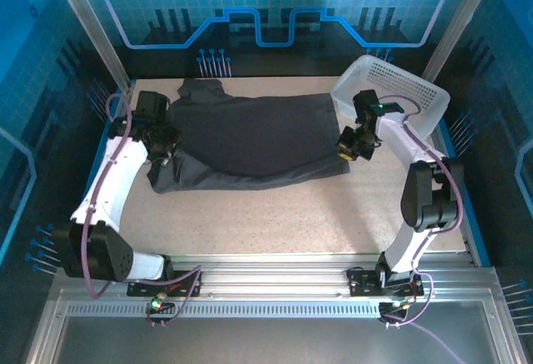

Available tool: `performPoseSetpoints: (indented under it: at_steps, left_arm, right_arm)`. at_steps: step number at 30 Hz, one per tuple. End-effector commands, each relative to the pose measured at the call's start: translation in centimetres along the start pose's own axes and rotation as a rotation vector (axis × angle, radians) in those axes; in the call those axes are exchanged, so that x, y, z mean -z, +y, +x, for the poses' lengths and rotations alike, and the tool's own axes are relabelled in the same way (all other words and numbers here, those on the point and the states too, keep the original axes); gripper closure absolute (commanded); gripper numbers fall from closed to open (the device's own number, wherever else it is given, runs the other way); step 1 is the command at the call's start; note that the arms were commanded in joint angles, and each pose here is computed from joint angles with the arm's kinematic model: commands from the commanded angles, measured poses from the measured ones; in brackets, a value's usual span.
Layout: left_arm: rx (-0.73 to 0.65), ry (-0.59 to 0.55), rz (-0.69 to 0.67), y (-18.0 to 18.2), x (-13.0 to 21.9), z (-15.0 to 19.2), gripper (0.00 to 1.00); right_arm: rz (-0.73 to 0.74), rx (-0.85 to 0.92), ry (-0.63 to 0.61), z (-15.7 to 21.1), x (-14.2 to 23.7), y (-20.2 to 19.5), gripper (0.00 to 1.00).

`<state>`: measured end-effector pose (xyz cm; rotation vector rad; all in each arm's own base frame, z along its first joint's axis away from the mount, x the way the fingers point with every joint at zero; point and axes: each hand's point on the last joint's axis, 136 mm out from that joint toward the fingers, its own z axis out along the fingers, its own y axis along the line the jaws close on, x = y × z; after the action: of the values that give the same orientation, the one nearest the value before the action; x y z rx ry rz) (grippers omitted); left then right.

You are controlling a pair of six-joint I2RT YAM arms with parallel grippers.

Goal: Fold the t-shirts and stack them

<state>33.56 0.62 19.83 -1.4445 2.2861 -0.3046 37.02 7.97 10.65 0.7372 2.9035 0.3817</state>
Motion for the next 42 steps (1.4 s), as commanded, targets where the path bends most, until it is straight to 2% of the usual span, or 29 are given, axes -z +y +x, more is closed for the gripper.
performPoseSetpoints:
  at_steps: [1, 8, 16, 20, 27, 28, 29, 30, 32, 35, 37, 40, 42]
  left_arm:
    - [-0.033, -0.014, 0.033, -1.4, -0.8, -1.8, 1.00]
    - [-0.068, -0.012, 0.063, -3.5, -3.5, -4.2, 1.00]
    - [-0.125, -0.027, 0.106, -6.3, -5.2, -6.4, 1.00]
    - [-0.156, -0.026, 0.089, -6.9, -6.5, -7.2, 1.00]
    - [-0.243, -0.003, 0.028, -7.3, -9.7, -8.0, 1.00]
    - [-0.255, -0.001, 0.010, -7.2, -10.1, -8.2, 0.84]
    - [-0.261, -0.001, -0.011, -6.9, -10.3, -8.4, 0.60]
    - [-0.262, -0.008, -0.033, -6.5, -10.3, -8.6, 0.49]
    - [-0.266, -0.041, -0.077, -5.4, -9.2, -9.0, 0.45]
    - [-0.210, -0.051, -0.130, -2.0, -7.2, -8.6, 0.38]
    - [-0.137, -0.016, -0.146, 1.1, -6.8, -7.4, 0.38]
    - [0.024, 0.078, -0.146, 5.8, -7.9, -5.3, 0.44]
    - [0.107, 0.136, -0.126, 7.5, -9.3, -4.4, 0.48]
  right_arm:
    - [0.011, -0.040, 0.015, -1.4, -0.3, 0.1, 1.00]
    - [0.029, -0.037, 0.023, -4.0, -2.2, 1.3, 1.00]
    - [0.072, -0.051, 0.020, -5.4, -3.4, 1.3, 1.00]
    - [0.101, -0.062, 0.007, -5.7, -3.7, 0.8, 1.00]
    - [0.060, -0.051, 0.017, -6.6, -4.8, 2.0, 0.99]
    - [0.045, -0.040, 0.027, -6.7, -5.0, 2.4, 0.86]
    - [0.043, -0.026, 0.030, -6.9, -5.0, 2.7, 0.74]
    - [0.045, -0.011, 0.024, -7.0, -4.7, 2.9, 0.67]
    - [0.051, 0.030, -0.016, -7.4, -3.4, 3.2, 0.59]
    - [0.069, 0.058, -0.040, -6.6, -1.7, 2.5, 0.54]
    - [0.076, 0.078, -0.036, -5.3, -1.4, 1.9, 0.53]
    - [0.068, 0.122, -0.006, -2.8, -2.2, 1.4, 0.60]
    - [0.051, 0.155, 0.026, -1.2, -3.4, 1.5, 0.67]
